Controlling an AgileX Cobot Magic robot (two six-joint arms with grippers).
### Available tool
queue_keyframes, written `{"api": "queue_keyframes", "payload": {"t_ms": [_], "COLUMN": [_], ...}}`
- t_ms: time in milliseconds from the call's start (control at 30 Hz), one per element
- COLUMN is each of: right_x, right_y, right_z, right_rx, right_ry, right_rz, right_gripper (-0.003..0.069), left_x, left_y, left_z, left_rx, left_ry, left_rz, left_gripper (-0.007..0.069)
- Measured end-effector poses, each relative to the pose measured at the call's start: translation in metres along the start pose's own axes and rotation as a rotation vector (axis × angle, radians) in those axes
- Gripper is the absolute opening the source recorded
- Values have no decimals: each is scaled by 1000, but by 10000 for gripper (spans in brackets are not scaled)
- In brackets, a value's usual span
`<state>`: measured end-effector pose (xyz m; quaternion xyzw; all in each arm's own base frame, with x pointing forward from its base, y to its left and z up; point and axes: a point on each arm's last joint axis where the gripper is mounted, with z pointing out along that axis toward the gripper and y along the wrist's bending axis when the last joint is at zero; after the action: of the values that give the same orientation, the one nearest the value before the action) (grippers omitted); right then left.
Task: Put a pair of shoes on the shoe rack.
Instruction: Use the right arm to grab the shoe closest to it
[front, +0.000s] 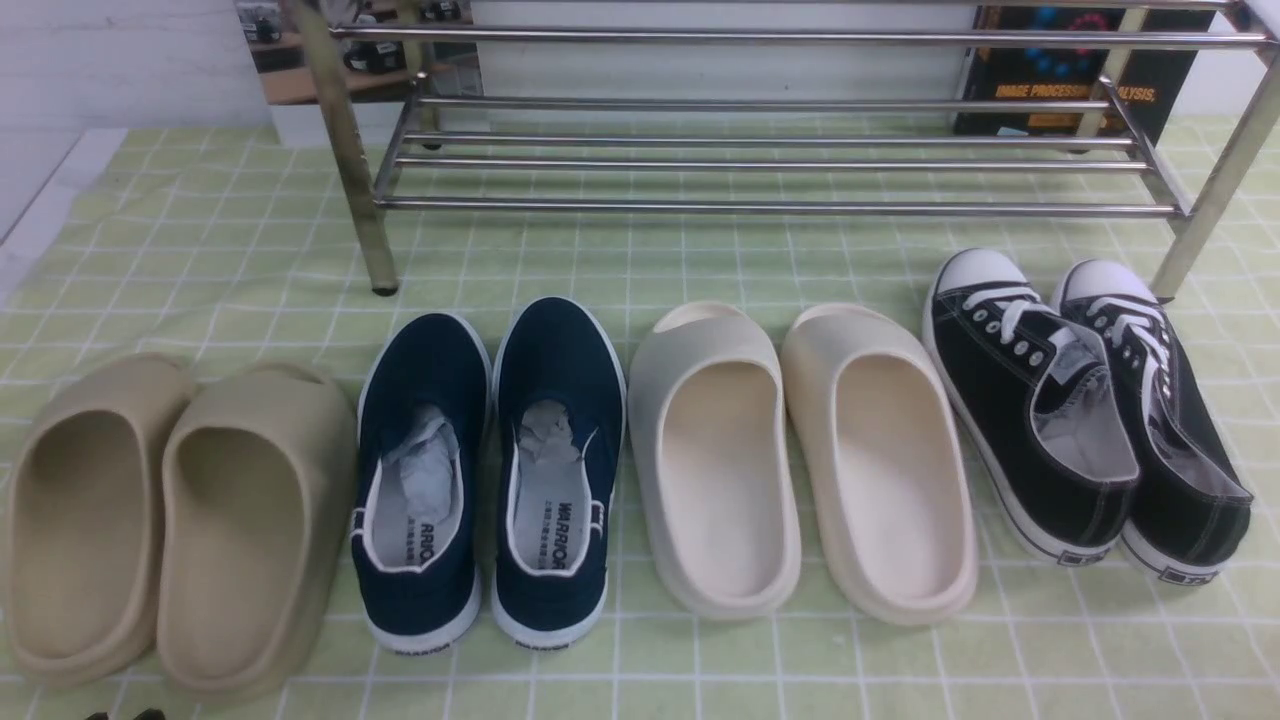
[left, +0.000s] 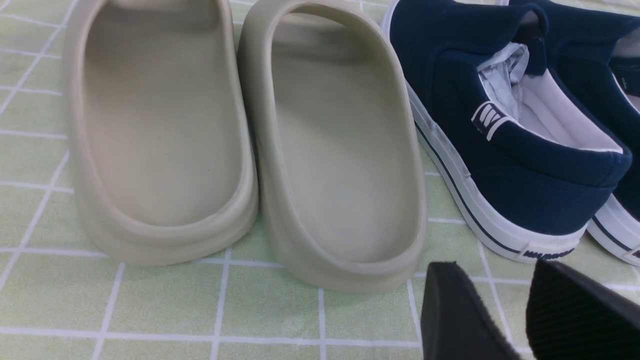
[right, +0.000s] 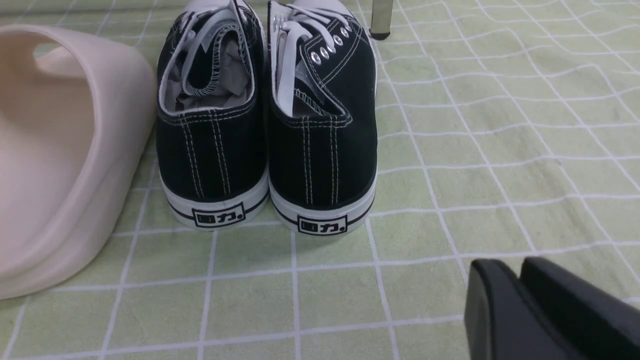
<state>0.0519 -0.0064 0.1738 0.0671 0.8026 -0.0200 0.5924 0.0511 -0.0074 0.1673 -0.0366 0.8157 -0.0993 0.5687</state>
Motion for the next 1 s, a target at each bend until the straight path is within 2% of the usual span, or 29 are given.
{"api": "queue_keyframes", "payload": {"t_ms": [1000], "right_x": [0], "right_y": [0], "right_z": [0], "right_rx": [0], "right_ry": [0], "right_rz": [-1], "right_gripper": [135], "left_x": [-3], "left_y": [-1], "left_z": [0], "left_rx": [6], "left_ry": [-40], "left_rz": [0], "left_gripper": [239]}}
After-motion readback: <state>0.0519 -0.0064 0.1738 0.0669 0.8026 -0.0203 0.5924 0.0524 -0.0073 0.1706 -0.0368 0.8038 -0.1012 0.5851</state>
